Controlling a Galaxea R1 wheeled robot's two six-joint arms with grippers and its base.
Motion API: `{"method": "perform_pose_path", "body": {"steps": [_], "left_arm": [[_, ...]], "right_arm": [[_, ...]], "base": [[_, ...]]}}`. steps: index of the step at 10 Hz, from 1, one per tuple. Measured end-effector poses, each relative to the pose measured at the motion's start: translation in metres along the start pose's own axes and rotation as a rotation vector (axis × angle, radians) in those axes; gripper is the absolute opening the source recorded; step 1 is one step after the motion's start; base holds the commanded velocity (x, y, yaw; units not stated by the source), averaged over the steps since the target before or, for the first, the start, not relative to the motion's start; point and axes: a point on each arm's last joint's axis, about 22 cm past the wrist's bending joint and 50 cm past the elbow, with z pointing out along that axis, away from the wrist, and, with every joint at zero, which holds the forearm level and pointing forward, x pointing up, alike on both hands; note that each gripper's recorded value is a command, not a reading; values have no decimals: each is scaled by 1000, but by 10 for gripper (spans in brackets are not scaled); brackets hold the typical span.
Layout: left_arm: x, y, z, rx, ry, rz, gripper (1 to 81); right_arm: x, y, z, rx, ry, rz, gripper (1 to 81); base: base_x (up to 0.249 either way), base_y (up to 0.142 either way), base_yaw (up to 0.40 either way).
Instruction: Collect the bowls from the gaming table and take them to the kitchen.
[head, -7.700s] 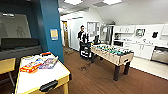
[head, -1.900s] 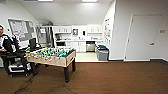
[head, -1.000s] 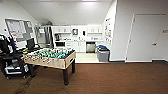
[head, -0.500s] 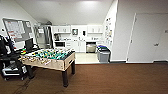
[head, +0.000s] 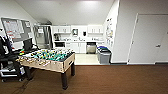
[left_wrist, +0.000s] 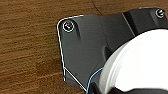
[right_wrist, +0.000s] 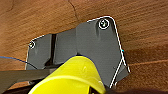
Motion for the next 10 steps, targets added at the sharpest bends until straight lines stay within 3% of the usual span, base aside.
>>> {"method": "perform_pose_path", "body": {"steps": [1,4,7,10], "left_arm": [[-2,-4,-1,7,-5,0,10],[7,17,3,-24,13,3,10],[1,-1,0,3,0,3,10],[3,12,2,-15,4,3,10]], "right_arm": [[0,-1,0,2,0,0,10],[8,14,-4,-20,12,-7,10],[0,6,-2,-10,-2,-2,10],[2,7,-2,-11,2,-4,10]], "base": [[144,-72,0],[143,0,0],[144,0,0],[163,0,0]]}}
